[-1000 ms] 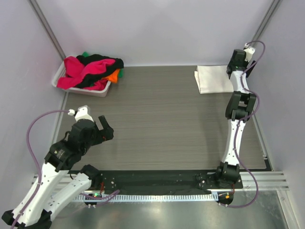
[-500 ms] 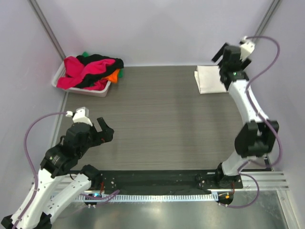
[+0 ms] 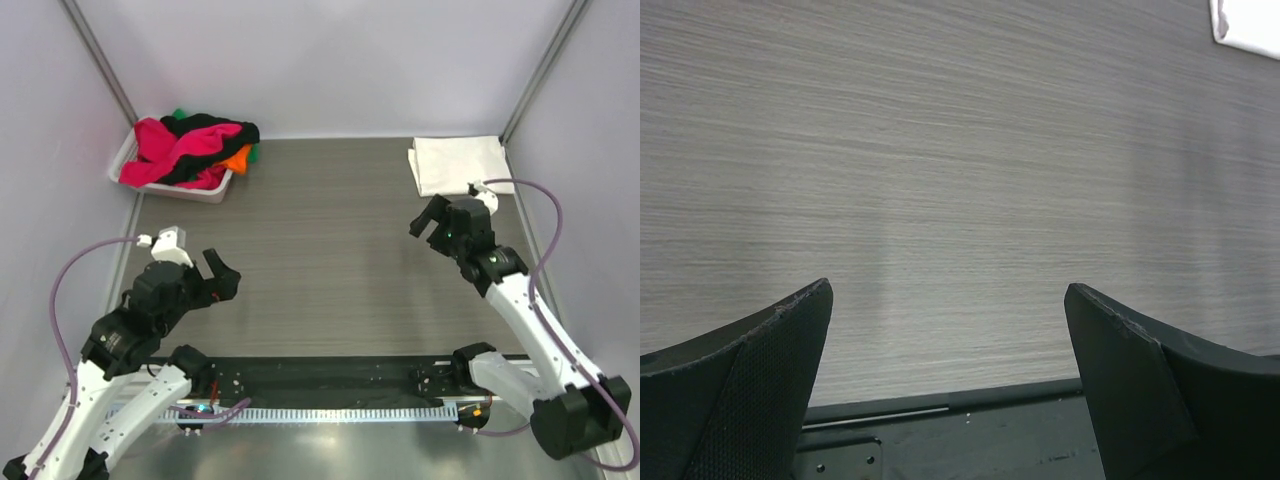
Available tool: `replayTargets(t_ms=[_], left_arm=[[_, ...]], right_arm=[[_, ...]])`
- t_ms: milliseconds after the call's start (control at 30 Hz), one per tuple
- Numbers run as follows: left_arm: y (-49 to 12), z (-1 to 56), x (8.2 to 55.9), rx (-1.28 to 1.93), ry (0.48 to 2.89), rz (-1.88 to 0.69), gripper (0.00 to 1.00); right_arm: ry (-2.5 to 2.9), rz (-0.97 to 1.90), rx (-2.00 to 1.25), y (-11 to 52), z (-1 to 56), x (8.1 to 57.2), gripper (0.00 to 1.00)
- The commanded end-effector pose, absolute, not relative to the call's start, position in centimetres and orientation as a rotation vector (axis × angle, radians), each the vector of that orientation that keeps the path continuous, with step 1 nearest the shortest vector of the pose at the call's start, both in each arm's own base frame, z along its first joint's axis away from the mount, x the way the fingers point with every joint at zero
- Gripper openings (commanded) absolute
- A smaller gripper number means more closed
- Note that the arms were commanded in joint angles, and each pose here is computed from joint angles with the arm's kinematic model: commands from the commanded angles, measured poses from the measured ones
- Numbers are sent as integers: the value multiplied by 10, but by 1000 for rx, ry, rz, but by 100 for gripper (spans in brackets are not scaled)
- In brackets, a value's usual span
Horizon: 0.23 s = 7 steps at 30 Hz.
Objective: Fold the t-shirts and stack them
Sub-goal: Reset both grippers
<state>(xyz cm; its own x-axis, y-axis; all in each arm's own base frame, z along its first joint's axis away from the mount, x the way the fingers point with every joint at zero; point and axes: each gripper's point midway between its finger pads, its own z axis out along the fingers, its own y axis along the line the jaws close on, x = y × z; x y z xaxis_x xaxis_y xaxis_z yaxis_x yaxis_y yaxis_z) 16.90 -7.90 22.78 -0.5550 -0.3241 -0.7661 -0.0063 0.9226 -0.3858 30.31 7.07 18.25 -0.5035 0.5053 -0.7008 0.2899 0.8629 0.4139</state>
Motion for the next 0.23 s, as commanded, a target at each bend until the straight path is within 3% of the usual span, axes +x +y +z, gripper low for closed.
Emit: replayTargets(t_ms=[0, 200], left_arm=[[-81, 239, 172, -222, 2067, -457, 100], [-78, 240, 173, -229, 2077, -425, 100]], right_arm=[[2101, 393, 574, 74, 194, 274, 100], [2096, 421, 566, 72, 200, 254, 100]])
